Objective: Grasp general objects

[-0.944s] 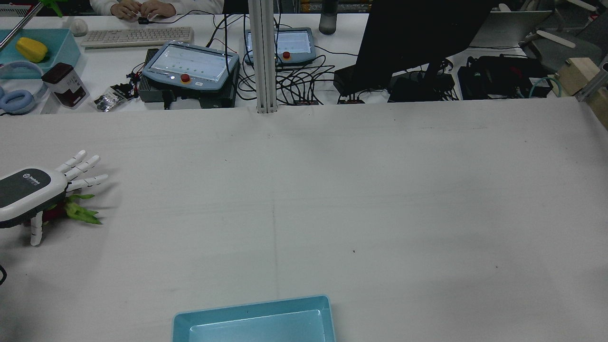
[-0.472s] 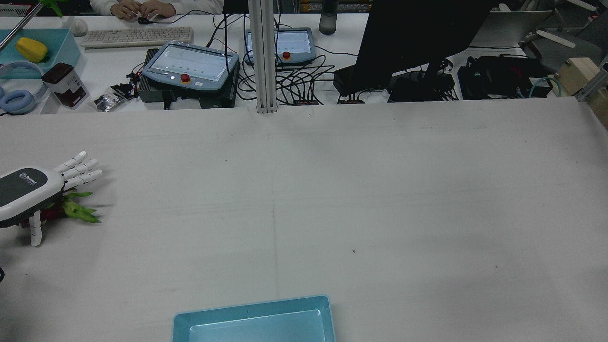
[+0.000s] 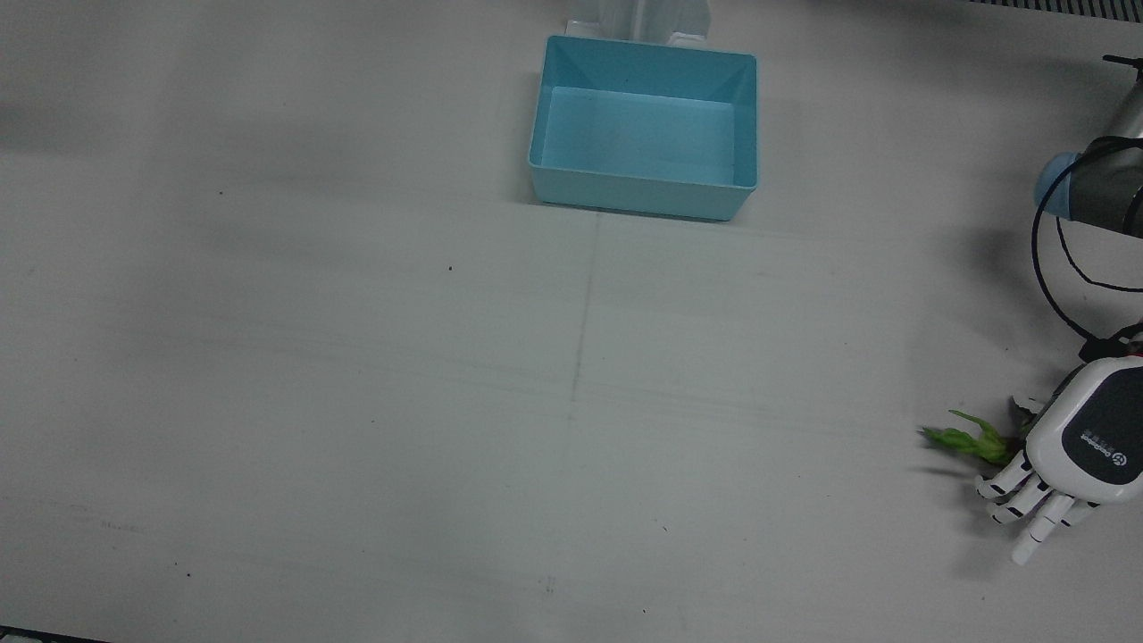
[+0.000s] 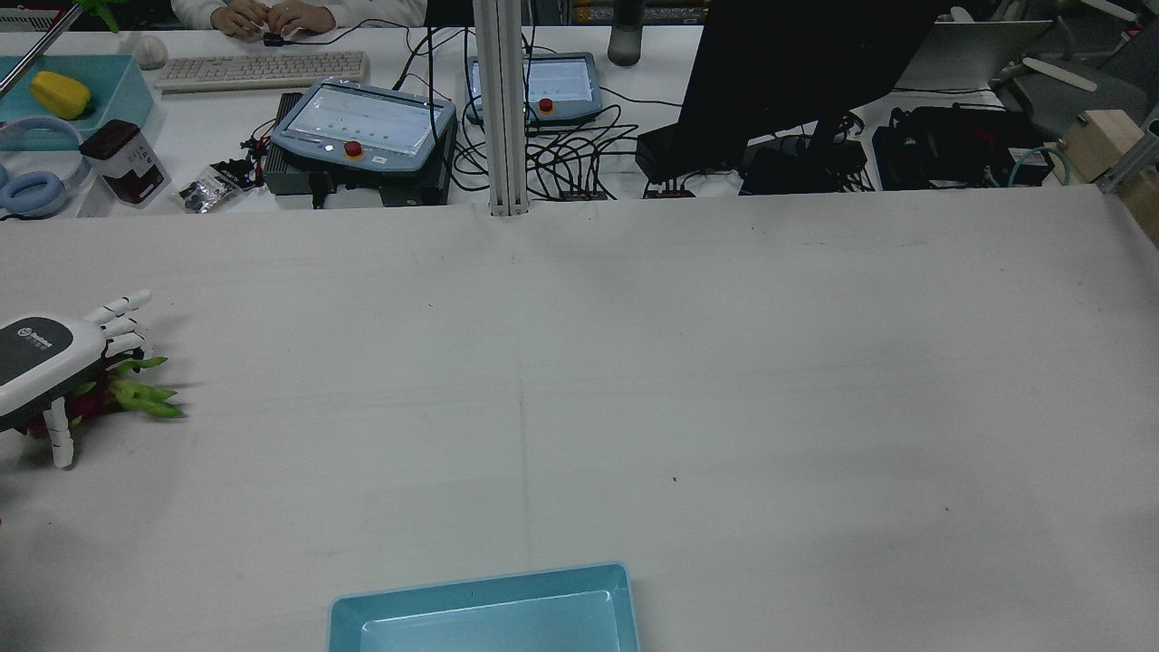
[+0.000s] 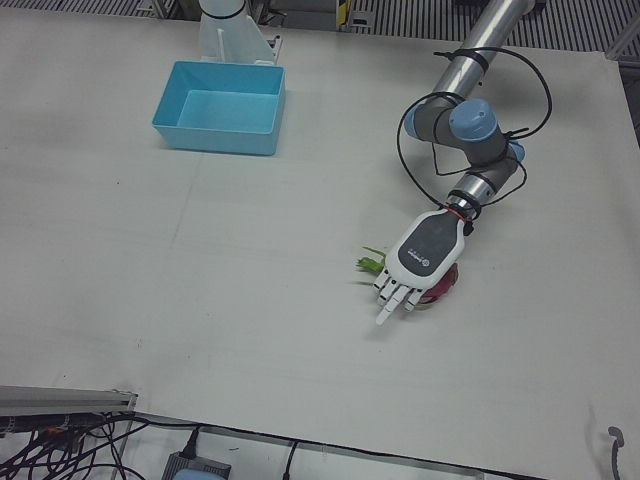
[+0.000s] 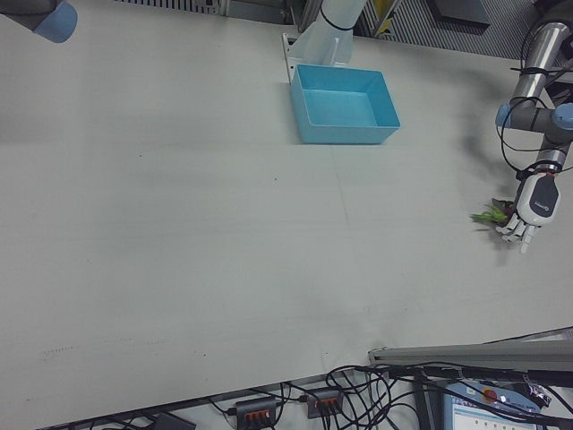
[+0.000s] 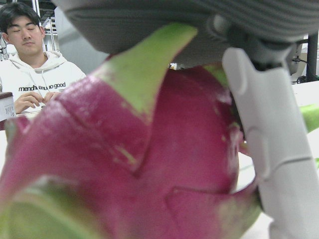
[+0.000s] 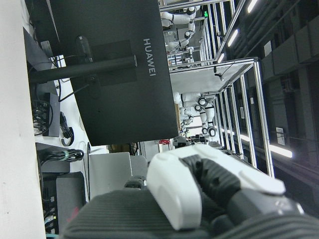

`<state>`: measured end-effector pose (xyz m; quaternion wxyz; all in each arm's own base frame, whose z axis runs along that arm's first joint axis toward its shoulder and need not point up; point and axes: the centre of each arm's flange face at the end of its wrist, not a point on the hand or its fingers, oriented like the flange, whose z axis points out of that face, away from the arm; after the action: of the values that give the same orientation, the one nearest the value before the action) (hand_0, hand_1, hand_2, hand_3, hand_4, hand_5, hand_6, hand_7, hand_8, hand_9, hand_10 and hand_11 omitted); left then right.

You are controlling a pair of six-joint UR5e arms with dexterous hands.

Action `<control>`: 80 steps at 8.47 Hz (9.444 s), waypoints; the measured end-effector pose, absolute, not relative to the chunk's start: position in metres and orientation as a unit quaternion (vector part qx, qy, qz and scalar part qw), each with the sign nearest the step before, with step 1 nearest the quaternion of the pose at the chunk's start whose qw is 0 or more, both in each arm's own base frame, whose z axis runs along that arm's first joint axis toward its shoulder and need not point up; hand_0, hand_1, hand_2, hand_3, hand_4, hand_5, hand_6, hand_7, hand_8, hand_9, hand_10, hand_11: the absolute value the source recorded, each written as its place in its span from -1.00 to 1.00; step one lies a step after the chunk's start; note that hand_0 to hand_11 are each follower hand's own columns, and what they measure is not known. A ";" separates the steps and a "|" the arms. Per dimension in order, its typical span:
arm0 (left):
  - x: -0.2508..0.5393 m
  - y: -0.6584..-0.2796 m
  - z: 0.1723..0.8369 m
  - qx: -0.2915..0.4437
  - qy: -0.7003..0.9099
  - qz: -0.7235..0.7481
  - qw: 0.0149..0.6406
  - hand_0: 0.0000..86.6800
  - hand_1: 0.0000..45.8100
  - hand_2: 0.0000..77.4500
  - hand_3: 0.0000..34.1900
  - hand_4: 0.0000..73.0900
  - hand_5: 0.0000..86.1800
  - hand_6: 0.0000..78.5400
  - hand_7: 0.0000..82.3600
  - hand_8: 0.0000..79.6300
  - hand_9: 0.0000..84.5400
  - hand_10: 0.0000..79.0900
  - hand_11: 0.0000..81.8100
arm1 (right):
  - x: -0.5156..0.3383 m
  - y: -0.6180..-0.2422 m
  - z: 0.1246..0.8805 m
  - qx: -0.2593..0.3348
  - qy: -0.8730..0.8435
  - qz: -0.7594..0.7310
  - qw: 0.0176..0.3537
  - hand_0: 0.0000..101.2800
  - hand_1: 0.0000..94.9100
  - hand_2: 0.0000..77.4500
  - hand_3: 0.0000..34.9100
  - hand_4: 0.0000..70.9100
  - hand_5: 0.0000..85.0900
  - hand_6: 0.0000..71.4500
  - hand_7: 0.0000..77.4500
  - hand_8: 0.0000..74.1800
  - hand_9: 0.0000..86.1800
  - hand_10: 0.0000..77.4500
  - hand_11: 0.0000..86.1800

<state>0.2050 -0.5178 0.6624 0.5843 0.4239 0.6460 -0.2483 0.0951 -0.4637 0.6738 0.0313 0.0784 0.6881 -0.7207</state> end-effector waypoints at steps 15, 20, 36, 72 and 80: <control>0.140 -0.458 0.658 0.491 0.638 -0.276 0.524 -0.08 -1.00 -0.99 -1.00 0.79 0.63 0.79 0.71 0.77 0.66 -0.05 0.71 | 0.095 -0.464 0.674 0.078 0.688 -0.721 0.031 -1.00 1.00 1.00 -1.00 -1.00 -1.00 -1.00 -1.00 -1.00 -0.99 -1.00 -0.99; 0.105 -0.472 0.669 0.485 0.620 -0.323 0.525 0.05 -1.00 -0.99 -1.00 0.30 0.18 0.13 -0.01 0.15 0.16 -0.03 0.11 | 0.095 -0.464 0.674 0.078 0.688 -0.721 0.031 -1.00 1.00 1.00 -1.00 -1.00 -1.00 -1.00 -1.00 -1.00 -0.99 -1.00 -0.99; 0.135 -0.479 0.710 0.486 0.577 -0.269 0.599 0.25 -1.00 -1.00 0.84 -1.00 -0.95 -0.99 -0.97 -0.82 -0.97 -0.05 -0.97 | 0.095 -0.464 0.674 0.078 0.688 -0.721 0.031 -1.00 1.00 1.00 -1.00 -1.00 -1.00 -1.00 -1.00 -1.00 -0.99 -1.00 -1.00; 0.147 -0.488 0.506 0.064 0.854 -0.452 0.250 0.13 -1.00 -0.97 -1.00 0.30 -0.25 0.76 -0.35 0.67 -0.17 -0.12 0.72 | 0.095 -0.464 0.674 0.078 0.688 -0.721 0.031 -1.00 1.00 1.00 -1.00 -1.00 -1.00 -1.00 -1.00 -1.00 -0.99 -1.00 -0.99; 0.331 -0.384 0.385 -0.132 0.884 -0.343 0.290 0.19 -1.00 -0.97 -1.00 0.34 -0.25 0.78 -0.35 0.69 -0.19 -0.10 0.72 | 0.095 -0.464 0.674 0.078 0.688 -0.721 0.031 -1.00 1.00 1.00 -1.00 -1.00 -1.00 -1.00 -1.00 -1.00 -0.99 -1.00 -0.99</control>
<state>0.3307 -0.3842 0.3849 0.2900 -0.1323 0.8835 -0.3432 0.0951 -0.4637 0.6738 0.0312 0.0785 0.6881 -0.7207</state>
